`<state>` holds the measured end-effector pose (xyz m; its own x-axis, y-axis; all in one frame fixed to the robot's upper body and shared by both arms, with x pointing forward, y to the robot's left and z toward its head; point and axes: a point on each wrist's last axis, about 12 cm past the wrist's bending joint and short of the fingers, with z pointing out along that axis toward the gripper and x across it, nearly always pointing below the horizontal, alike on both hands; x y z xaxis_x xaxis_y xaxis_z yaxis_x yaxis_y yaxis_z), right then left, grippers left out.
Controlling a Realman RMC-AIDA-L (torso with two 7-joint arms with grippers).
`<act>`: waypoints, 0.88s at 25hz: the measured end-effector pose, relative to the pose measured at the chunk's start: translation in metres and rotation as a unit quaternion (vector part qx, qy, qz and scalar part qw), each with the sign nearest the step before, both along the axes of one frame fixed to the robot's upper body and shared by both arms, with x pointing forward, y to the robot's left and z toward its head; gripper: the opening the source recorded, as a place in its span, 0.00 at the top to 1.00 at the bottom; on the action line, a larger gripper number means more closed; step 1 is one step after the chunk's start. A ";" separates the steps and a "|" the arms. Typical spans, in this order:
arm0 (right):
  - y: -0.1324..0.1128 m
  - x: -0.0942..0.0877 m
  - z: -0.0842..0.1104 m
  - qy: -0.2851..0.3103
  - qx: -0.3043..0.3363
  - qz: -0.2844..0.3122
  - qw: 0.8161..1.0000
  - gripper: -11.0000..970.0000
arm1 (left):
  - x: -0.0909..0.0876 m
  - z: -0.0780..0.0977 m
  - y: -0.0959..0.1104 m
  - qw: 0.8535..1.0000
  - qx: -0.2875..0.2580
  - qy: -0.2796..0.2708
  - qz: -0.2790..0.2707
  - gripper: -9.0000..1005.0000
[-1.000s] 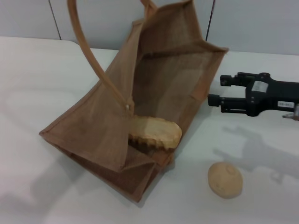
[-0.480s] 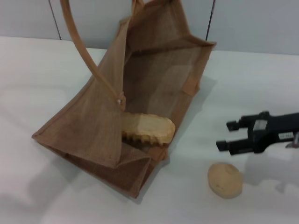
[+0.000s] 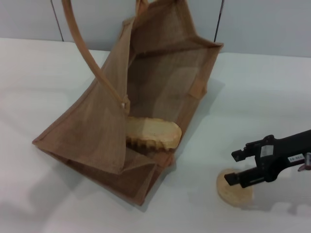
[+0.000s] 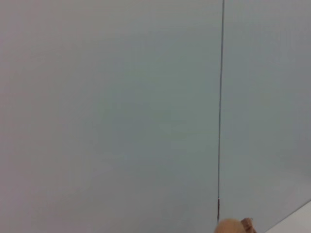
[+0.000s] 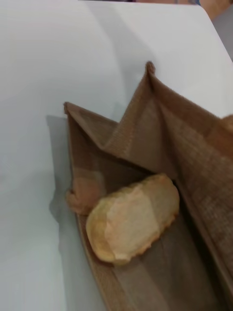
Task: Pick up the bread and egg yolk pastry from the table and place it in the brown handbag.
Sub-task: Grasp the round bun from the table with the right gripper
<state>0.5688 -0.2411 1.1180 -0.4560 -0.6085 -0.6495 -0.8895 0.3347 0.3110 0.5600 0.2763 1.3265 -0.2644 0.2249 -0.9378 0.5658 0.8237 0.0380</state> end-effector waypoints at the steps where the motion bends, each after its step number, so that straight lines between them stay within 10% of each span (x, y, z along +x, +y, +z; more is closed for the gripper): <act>1: 0.000 -0.001 -0.001 0.002 -0.003 0.003 1.000 0.20 | 0.000 0.000 0.000 1.000 0.000 0.000 0.000 0.88; 22: 0.004 0.002 -0.021 0.026 -0.028 -0.005 0.999 0.21 | 0.008 -0.006 -0.005 1.000 -0.005 0.013 -0.012 0.88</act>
<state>0.5706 -0.2373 1.0974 -0.4946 -0.6389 -0.5892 -0.8691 0.3615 0.3375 0.5681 0.2716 1.3210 -0.2843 0.2226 -0.9325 0.5862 0.8100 0.0147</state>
